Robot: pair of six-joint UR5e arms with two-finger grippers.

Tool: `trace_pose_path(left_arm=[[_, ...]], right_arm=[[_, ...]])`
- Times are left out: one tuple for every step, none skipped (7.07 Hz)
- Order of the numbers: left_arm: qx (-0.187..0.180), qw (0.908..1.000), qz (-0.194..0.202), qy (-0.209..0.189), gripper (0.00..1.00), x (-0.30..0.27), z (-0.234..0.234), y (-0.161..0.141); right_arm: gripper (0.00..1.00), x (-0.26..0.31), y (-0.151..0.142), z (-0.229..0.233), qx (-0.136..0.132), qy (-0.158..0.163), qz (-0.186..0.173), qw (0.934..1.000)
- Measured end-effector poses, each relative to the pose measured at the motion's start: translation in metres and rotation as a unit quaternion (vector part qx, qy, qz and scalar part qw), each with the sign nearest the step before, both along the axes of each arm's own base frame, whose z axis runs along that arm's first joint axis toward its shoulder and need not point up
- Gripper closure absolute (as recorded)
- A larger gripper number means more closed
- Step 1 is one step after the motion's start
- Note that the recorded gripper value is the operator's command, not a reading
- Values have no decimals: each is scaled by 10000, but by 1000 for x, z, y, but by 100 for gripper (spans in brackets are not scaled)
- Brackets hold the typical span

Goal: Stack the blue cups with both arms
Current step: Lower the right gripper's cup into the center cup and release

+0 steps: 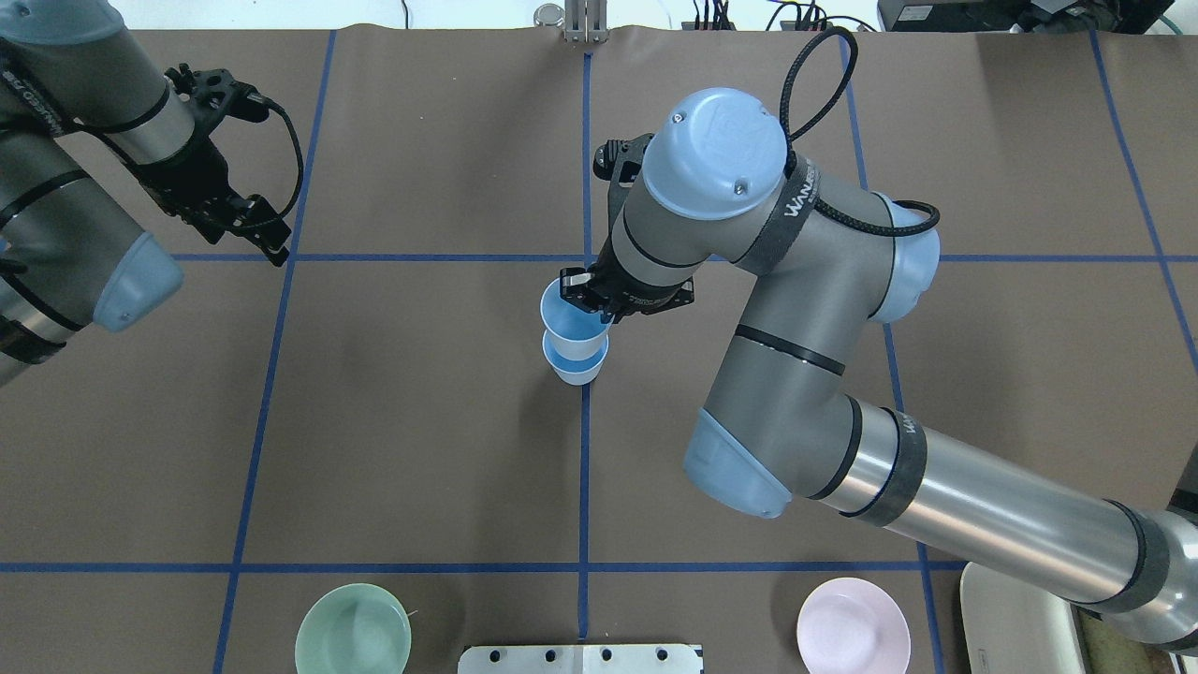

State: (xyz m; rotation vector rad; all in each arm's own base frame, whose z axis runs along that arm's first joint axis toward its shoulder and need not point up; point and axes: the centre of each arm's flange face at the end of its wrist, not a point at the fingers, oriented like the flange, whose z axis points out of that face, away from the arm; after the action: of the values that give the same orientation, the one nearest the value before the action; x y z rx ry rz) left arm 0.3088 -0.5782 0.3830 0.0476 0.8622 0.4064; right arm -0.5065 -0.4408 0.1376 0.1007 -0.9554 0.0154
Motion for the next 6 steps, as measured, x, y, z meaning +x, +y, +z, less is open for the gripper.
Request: trace_pose_path(left_arm=[[1,10000,3,-5,3,0,1,0],[-4,10000,4,-8,3,0,2,0],[-9,10000,0,-13,3,0,2,0],[-11,10000,-3,-15,3,0,2,0],[-14,10000,-4,-16,3,0,3,0],[-21,10000,-7,-19,3,-1,3,0]], right_arm=[[84,-5,3,-1,-16,6,2,10000],[84,-8,5,0,-23,20,1,10000],[84,-10,6,2,-13,46,0,10000],[84,-12,5,4,16,82,5,10000],[84,-14,4,6,36,109,8,9999],[83,-15,3,7,49,125,20,9999]])
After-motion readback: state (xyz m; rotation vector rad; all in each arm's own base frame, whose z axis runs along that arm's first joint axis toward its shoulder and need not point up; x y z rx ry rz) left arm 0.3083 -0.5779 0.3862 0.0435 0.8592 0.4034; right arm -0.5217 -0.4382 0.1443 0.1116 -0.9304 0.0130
